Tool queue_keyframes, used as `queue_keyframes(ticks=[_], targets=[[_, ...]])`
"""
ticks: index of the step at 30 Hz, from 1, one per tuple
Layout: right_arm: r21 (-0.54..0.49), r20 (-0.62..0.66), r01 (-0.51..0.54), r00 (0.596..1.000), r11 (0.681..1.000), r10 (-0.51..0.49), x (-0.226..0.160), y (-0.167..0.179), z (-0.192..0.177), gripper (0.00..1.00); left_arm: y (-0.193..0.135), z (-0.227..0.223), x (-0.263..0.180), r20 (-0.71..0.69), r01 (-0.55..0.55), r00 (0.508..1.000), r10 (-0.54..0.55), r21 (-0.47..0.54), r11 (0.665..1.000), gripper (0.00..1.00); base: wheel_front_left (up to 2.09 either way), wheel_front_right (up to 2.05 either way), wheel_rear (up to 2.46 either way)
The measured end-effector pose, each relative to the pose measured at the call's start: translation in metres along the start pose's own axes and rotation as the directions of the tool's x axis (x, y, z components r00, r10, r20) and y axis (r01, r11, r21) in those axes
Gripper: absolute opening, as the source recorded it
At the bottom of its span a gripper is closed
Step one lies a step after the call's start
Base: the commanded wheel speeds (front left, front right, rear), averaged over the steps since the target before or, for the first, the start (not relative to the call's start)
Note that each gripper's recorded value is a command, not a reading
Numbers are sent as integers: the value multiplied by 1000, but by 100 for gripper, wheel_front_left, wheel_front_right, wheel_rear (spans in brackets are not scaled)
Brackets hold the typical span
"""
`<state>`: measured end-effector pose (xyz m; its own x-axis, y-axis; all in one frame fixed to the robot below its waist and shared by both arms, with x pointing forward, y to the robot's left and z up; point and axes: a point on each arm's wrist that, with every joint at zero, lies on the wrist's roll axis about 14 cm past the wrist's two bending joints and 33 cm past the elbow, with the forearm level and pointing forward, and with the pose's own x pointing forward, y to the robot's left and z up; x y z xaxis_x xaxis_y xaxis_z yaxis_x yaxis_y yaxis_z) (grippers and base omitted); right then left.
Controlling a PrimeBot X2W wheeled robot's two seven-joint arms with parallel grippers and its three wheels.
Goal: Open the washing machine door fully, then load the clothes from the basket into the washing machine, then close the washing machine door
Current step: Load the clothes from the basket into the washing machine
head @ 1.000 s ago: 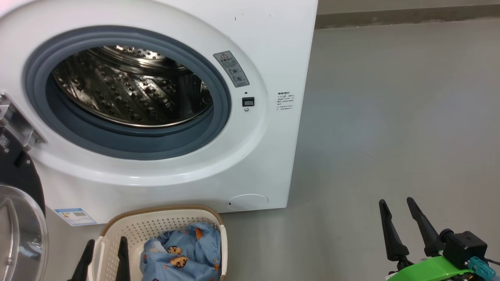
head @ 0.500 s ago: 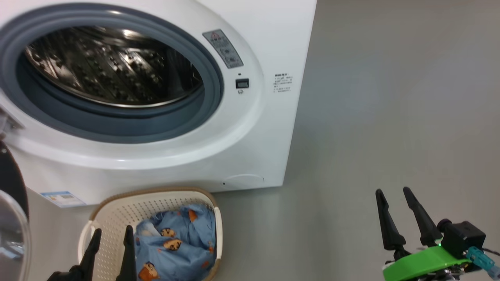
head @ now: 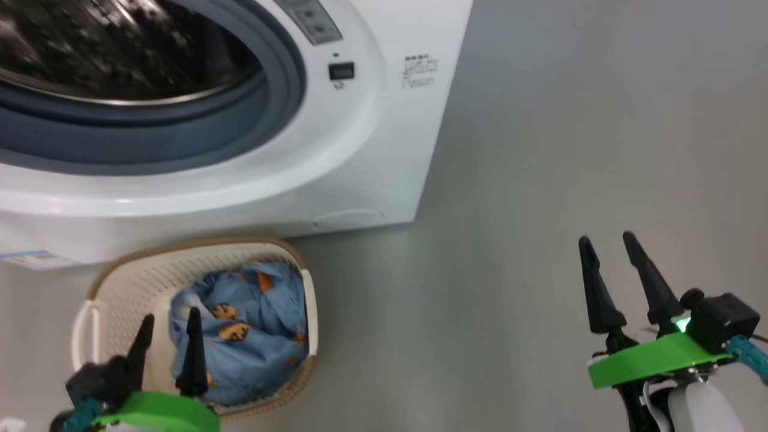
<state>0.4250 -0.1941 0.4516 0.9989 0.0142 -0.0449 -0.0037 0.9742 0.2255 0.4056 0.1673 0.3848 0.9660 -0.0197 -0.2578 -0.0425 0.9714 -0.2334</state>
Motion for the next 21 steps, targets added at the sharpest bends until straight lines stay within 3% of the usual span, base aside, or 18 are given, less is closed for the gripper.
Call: queue_keyframes(ticks=[15,21], targets=[[-6,-93,56,994,998,-56,36,-24,-50,100,22,-107,66,-272,-87,959,77,-27,996,100,0,0,0],[-11,-107,85,991,996,-85,44,-36,-62,100,29,-159,68,-403,-116,910,98,-21,993,100,0,0,0]])
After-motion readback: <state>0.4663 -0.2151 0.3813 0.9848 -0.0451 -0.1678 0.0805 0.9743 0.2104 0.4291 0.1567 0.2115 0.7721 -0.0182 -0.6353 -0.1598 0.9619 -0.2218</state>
